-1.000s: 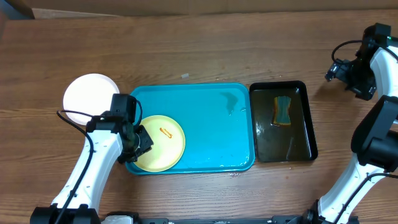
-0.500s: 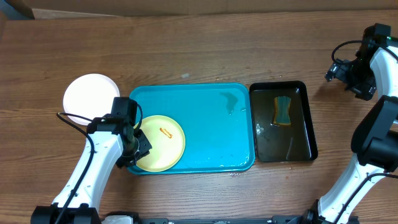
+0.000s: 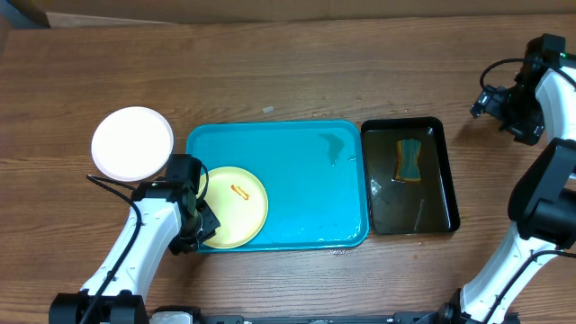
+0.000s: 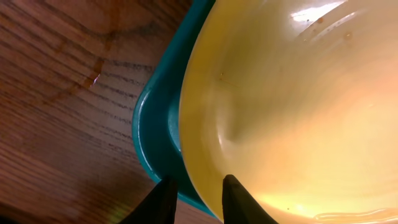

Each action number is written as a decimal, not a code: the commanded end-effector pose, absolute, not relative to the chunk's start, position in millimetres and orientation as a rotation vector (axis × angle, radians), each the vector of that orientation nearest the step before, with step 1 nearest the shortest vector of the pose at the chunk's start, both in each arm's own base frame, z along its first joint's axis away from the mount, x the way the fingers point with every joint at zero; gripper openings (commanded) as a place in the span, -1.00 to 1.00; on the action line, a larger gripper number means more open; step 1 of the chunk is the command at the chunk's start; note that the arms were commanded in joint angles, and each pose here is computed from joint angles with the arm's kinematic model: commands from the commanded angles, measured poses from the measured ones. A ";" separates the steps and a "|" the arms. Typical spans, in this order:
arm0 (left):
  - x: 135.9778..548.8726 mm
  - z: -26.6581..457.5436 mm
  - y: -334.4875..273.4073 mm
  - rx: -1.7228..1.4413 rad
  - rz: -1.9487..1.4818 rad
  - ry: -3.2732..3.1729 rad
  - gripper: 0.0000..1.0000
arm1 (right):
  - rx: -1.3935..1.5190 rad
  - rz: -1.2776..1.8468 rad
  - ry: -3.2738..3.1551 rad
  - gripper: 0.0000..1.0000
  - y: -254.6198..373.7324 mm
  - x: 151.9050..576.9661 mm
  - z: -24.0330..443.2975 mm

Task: Clean dirty plates on tray and stack at the side
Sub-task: 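Move left gripper to rim of the yellow plate on tray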

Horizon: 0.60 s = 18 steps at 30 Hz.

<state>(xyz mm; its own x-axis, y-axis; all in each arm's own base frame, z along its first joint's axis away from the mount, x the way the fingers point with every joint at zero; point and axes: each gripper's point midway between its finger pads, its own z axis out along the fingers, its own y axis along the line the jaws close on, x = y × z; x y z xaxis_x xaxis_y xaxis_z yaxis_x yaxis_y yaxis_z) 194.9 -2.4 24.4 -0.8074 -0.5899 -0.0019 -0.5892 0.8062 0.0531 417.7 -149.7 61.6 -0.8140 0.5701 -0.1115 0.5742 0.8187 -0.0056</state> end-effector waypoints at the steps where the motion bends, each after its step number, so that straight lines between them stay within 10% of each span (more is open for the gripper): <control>1: 193.2 23.7 1.5 1.001 -0.105 -2.965 -0.49 | 0.900 -0.063 2.850 1.00 -150.5 424.8 78.0; 18: 181.6 14.0 2.0 0.990 -0.121 -2.941 -0.49 | 0.900 -0.063 2.850 1.00 -150.5 424.7 77.8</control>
<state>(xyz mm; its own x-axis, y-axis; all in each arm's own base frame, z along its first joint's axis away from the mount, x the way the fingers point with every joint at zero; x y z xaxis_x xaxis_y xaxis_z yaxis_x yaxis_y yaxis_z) 190.4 -2.2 21.4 -0.8072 -0.5903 0.0075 -0.5888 0.8060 0.0608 417.7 -149.7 61.6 -0.8144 0.5695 -0.1113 0.5735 0.8192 -0.0053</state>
